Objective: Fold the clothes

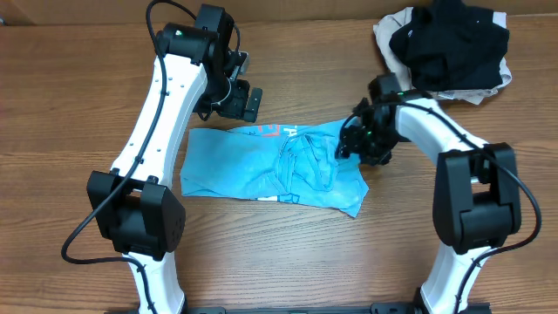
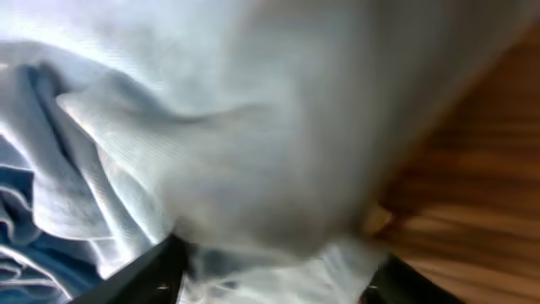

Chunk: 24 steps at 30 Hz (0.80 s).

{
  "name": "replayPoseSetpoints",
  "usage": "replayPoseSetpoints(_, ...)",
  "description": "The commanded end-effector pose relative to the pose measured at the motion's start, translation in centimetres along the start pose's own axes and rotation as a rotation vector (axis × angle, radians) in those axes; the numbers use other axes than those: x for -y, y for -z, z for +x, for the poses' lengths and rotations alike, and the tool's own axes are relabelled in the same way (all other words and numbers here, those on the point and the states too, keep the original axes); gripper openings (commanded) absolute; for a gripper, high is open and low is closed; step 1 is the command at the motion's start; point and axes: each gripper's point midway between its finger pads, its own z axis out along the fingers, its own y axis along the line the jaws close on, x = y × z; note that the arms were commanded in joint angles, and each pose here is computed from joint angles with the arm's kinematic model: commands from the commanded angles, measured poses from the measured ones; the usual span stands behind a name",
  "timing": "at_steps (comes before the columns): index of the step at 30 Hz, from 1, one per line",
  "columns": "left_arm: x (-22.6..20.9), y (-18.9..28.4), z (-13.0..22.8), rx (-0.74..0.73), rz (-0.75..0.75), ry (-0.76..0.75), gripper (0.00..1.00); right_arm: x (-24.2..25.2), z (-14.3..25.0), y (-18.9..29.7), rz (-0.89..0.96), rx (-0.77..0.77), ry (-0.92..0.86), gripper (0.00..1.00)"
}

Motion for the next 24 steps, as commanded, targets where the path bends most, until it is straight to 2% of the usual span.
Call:
replayPoseSetpoints(1,-0.2,0.8,-0.5,0.028,-0.017,0.011,1.0,0.1,2.2,-2.8,0.083,-0.076,-0.021,0.62)
replayPoseSetpoints(7,-0.7,0.8,-0.5,0.029,-0.042,0.012,1.0,2.0,2.1,-2.7,0.234,-0.037,-0.142,0.42)
replayPoseSetpoints(14,-1.9,0.9,-0.4,0.029,-0.112,0.013,1.0,5.2,0.8,-1.5,0.24,-0.002,-0.235,0.04)
replayPoseSetpoints(20,-2.2,1.0,-0.8,0.045,-0.128,0.012,1.0,6.4,-0.2,-0.5,0.082,0.0,-0.215,0.04)
replayPoseSetpoints(24,-3.4,1.2,-1.1,0.056,-0.197,0.016,1.0,7.9,-0.6,0.7,0.001,0.012,-0.25,0.04)
